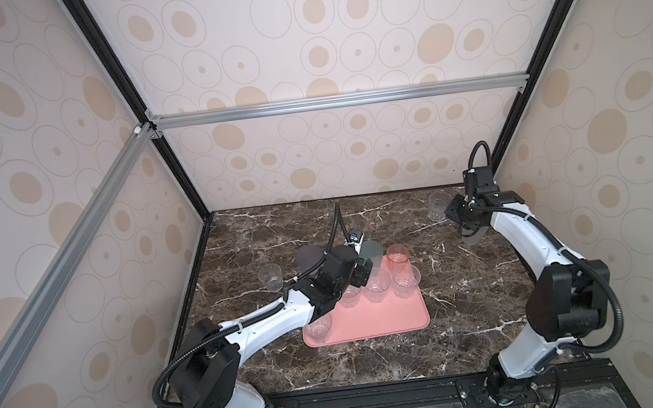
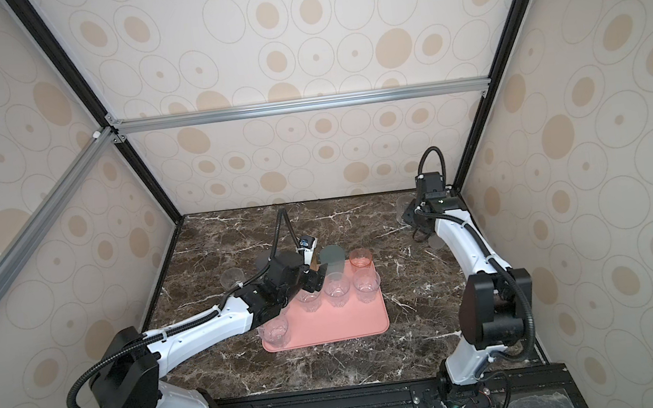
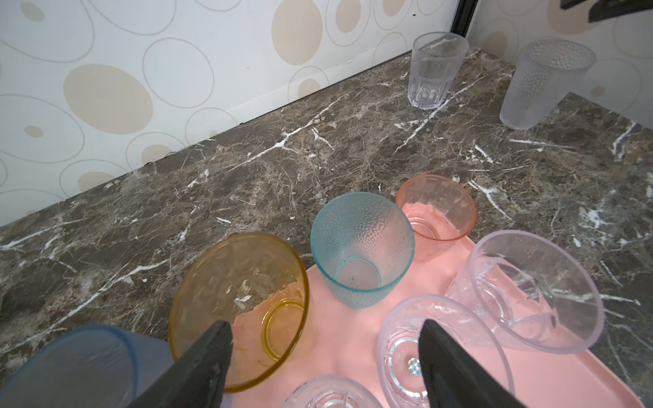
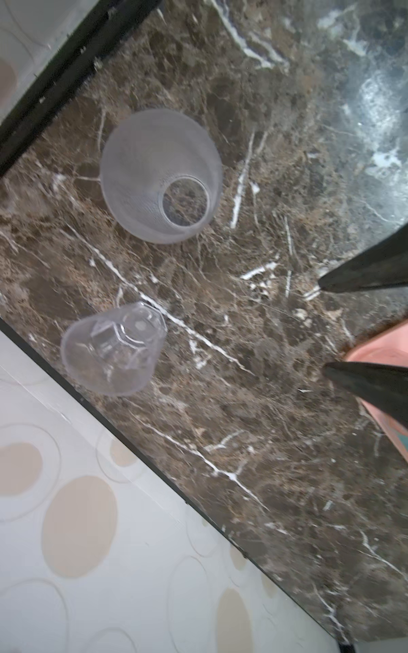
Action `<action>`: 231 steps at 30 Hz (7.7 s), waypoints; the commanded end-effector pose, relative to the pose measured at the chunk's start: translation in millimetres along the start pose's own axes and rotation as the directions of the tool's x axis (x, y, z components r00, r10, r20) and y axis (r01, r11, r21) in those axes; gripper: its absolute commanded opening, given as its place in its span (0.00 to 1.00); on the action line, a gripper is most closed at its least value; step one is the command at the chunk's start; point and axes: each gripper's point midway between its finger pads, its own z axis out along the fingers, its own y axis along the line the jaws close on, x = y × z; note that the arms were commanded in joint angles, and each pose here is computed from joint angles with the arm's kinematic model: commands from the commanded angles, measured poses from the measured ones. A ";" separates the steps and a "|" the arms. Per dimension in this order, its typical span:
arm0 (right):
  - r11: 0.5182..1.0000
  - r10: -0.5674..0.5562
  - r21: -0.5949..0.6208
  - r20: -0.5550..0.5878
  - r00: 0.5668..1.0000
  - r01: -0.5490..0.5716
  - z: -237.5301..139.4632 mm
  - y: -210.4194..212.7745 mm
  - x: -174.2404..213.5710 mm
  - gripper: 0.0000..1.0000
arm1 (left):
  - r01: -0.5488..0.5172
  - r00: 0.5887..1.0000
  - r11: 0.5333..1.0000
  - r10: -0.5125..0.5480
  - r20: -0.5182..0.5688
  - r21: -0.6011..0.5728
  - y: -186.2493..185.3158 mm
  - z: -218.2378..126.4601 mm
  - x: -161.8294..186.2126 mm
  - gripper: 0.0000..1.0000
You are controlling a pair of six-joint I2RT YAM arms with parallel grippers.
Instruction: Place the glasses into the tray
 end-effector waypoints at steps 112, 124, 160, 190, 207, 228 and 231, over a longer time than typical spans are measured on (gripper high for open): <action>0.737 -0.673 -0.305 -0.254 0.695 0.603 -148.3 63.1 311.6 0.00 | 0.045 0.999 0.971 -0.045 0.005 -0.234 81.9 -132.9 78.2 0.99; 0.734 -0.676 -0.300 -0.244 0.695 0.609 -143.8 62.4 312.5 0.00 | 0.050 0.999 0.967 -0.048 0.014 -0.248 82.4 -129.9 70.6 0.99; 0.586 -0.800 -0.210 -0.306 0.517 0.782 -94.9 91.6 389.5 0.00 | 0.100 0.995 0.965 -0.097 0.023 -0.243 87.2 -125.3 85.6 0.99; 0.600 -0.798 -0.396 -0.229 0.557 0.695 -153.6 127.4 318.5 0.37 | 0.113 0.985 0.976 -0.086 0.147 -0.186 80.2 -132.6 14.3 0.99; 0.956 -0.266 -0.143 -0.051 0.963 0.256 -65.9 39.1 81.1 0.43 | -0.039 0.969 0.999 0.031 0.243 0.029 -29.0 -26.9 -84.4 0.96; 0.976 -0.118 0.186 -0.001 0.993 0.116 18.1 -30.7 -17.2 0.52 | -0.331 0.935 0.943 0.331 0.128 -0.022 -86.1 32.8 -66.2 0.99; 0.958 -0.158 0.240 -0.021 0.987 0.159 24.7 -37.0 -26.1 0.53 | -0.326 0.937 0.945 0.324 0.127 -0.008 -88.7 34.6 -64.1 0.99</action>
